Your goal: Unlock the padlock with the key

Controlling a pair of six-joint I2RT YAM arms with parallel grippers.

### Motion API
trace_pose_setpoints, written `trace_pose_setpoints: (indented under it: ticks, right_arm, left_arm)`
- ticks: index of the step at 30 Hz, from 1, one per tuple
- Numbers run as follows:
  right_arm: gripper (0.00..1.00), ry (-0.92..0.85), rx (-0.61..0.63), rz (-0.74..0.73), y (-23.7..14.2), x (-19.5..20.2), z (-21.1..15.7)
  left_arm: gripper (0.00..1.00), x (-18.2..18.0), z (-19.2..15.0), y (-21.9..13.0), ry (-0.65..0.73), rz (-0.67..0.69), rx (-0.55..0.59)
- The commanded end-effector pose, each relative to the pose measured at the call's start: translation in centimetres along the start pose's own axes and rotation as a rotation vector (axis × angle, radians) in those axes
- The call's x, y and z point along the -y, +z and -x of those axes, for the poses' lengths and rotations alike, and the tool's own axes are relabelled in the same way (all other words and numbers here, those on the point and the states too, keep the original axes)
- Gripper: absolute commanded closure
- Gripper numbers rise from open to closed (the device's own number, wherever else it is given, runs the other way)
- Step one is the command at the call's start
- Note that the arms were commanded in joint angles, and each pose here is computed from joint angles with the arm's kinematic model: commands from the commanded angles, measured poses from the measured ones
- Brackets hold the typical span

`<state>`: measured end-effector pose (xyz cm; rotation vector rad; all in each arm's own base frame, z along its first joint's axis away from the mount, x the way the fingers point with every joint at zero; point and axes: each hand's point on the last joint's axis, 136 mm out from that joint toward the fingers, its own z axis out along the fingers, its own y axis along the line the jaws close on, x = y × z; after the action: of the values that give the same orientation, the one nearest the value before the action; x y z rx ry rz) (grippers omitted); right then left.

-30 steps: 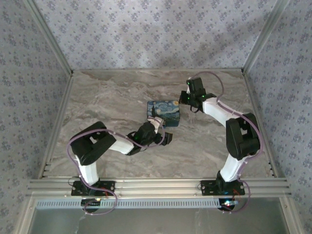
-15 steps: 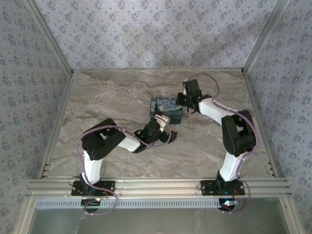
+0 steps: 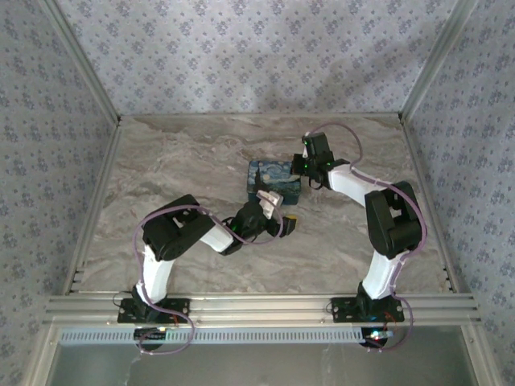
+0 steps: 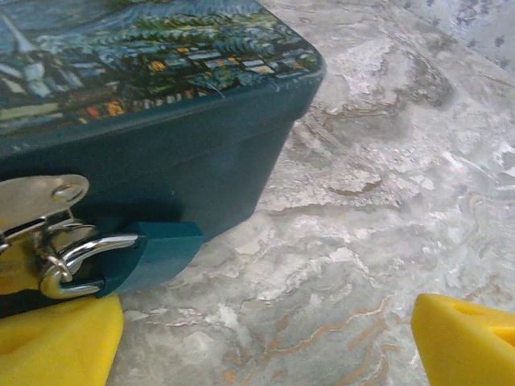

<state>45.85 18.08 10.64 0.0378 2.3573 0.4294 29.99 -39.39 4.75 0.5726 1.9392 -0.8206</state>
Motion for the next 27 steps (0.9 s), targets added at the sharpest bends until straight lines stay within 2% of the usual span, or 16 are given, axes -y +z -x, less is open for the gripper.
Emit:
trace_pose_setpoints:
  ticks: [1,7,14,16,20,27]
  right_arm:
    - [1.0,0.02,-0.054,-0.02,0.0,0.7,-2.1]
    - [1.0,0.02,-0.044,-0.012,-0.2,0.4,-1.9]
    - [1.0,0.018,-0.04,-0.01,-0.4,0.4,-2.0]
    - [1.0,0.021,-0.04,-0.011,-0.4,0.5,-2.1]
    - [1.0,0.025,-0.039,-0.009,-0.5,0.5,-2.2]
    - [1.0,0.027,-0.027,-0.006,-0.8,0.4,-2.0]
  left_arm:
    - [0.06,-2.1,0.8,-0.1,-0.048,0.1,0.056]
    - [0.06,-4.5,1.1,-0.3,-0.151,0.242,0.088]
    - [0.1,-1.5,1.5,0.4,-0.051,0.049,0.075]
    - [0.14,-0.6,1.7,0.4,-0.043,-0.023,0.076]
    - [0.19,-0.1,3.0,0.0,-0.101,-0.137,0.112]
    - [0.29,-2.2,3.4,0.1,-0.256,-0.134,0.128]
